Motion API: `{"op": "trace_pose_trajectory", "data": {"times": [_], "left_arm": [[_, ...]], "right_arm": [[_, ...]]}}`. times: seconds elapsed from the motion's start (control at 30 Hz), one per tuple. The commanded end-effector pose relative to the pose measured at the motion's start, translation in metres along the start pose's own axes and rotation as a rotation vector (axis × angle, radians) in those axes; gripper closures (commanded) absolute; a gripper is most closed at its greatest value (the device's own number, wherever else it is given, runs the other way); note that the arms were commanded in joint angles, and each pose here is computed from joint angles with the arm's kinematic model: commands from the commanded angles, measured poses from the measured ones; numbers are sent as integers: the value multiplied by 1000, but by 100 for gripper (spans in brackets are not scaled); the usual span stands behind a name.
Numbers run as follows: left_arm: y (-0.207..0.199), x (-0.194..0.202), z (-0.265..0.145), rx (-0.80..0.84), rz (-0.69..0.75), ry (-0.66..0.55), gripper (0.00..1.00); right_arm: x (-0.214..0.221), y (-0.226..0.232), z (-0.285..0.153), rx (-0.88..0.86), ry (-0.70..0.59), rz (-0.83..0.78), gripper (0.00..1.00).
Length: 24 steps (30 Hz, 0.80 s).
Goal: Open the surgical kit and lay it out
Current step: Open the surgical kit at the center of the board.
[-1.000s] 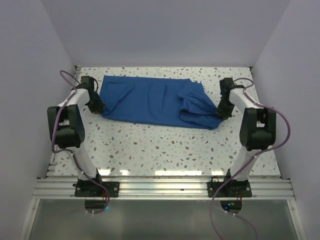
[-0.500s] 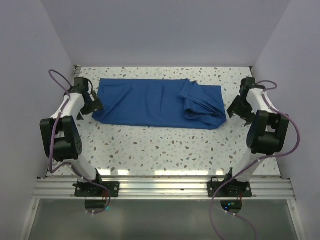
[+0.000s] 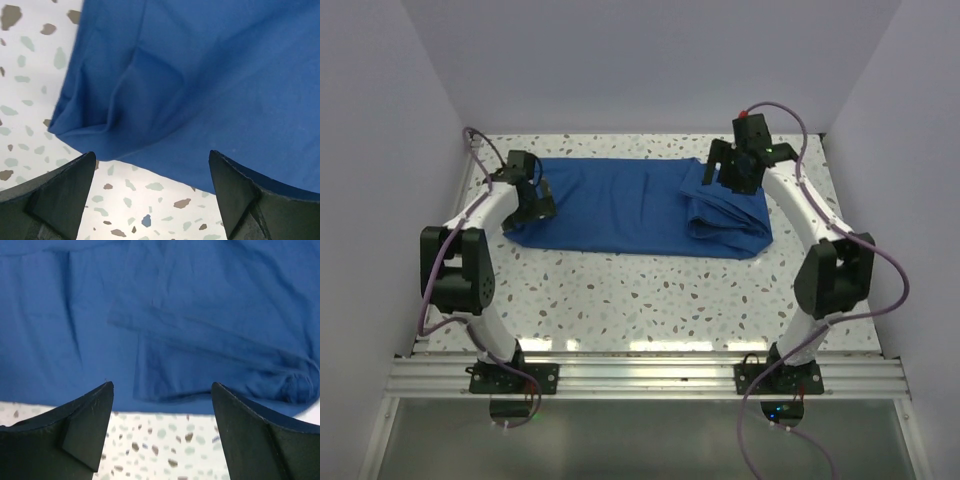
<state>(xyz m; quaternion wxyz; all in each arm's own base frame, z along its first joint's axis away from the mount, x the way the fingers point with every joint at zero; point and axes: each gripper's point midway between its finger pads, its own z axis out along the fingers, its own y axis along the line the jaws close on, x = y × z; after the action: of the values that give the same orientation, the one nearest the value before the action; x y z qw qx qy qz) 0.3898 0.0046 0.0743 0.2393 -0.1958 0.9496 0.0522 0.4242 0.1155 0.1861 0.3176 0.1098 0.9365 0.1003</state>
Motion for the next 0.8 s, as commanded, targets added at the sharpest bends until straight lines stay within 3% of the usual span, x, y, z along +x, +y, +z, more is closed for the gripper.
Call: {"op": "trace_pose_trajectory", "data": {"times": [0.0, 0.1, 0.3, 0.77], "left_arm": [[-16, -19, -7, 45, 2, -57, 2], [-15, -14, -9, 58, 12, -54, 2], [-11, 1, -3, 55, 23, -35, 2], [-15, 18, 17, 76, 29, 6, 2]], "right_arm": [[-16, 0, 35, 62, 14, -58, 18], [-28, -4, 73, 141, 45, -127, 18], [-31, 3, 95, 195, 68, -202, 18], [-5, 71, 96, 138, 62, -353, 16]]}}
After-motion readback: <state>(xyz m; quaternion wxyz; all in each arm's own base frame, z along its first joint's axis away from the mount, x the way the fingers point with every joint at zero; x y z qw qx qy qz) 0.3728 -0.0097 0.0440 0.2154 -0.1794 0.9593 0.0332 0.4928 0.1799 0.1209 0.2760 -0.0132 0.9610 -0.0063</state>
